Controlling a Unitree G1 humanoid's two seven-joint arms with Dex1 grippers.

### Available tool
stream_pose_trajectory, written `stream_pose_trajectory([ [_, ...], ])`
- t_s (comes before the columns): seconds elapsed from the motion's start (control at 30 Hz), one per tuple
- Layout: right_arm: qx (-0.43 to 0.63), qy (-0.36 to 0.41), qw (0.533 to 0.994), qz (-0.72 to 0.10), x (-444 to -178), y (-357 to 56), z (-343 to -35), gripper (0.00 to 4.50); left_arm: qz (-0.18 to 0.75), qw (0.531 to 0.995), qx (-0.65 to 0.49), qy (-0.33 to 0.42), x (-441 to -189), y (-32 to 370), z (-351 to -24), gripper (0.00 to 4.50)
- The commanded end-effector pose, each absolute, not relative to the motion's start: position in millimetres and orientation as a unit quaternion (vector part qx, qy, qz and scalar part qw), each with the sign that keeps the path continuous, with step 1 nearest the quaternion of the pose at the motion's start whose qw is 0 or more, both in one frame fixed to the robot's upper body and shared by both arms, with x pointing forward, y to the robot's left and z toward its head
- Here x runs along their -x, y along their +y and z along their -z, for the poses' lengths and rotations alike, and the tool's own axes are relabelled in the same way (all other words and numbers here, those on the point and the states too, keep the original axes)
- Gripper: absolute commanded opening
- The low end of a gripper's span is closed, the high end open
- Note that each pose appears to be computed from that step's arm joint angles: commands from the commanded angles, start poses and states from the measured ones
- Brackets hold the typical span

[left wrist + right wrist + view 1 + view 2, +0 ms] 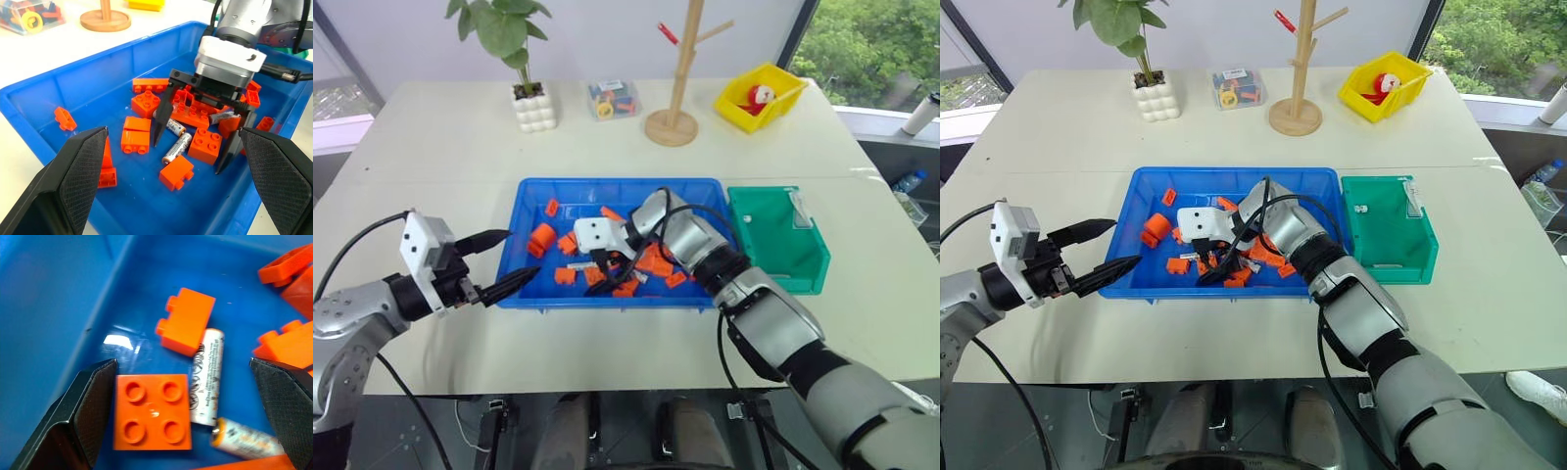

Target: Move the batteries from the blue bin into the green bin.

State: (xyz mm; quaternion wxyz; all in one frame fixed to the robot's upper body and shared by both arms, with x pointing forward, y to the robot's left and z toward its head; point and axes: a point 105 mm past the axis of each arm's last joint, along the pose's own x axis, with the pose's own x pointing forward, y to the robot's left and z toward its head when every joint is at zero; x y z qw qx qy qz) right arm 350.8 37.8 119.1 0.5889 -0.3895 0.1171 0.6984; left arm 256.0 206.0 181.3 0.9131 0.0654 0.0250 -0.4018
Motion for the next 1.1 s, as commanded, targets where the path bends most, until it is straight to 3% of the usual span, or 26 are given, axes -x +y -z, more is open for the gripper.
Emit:
stream_pose_trajectory([
  [0.03, 0.41, 0.117, 0.588, -0.688, -354.5, 43.1, -117.9, 3.65, 0.401, 0.913, -0.078, 0.004, -256.1, 204.5, -189.7, 4.5],
  [0.2, 0.419, 0.116, 0.585, -0.685, -356.7, 46.0, -118.8, 1.24, 0.398, 0.914, -0.078, 0.004, -255.8, 204.7, -189.2, 4.5],
  [0.6, 0.411, 0.113, 0.598, -0.679, -361.9, 39.4, -125.6, 1.19, 0.39, 0.917, -0.079, 0.0, -255.3, 206.1, -189.4, 4.5],
  [0.8, 0.417, 0.107, 0.594, -0.68, -361.7, 36.4, -130.4, 4.17, 0.393, 0.916, -0.08, 0.003, -256.9, 206.7, -189.2, 4.5],
  [0.83, 0.417, 0.102, 0.595, -0.68, -361.4, 37.3, -132.0, 4.44, 0.393, 0.916, -0.08, 0.003, -257.0, 206.6, -189.3, 4.5],
  [1.0, 0.421, 0.079, 0.592, -0.682, -357.9, 43.9, -136.9, 4.44, 0.395, 0.915, -0.079, 0.003, -257.3, 206.2, -189.2, 4.5],
  [1.1, 0.411, 0.068, 0.619, -0.665, -364.4, 53.7, -145.0, 4.44, 0.395, 0.915, -0.08, 0.004, -257.6, 205.5, -189.1, 4.5],
])
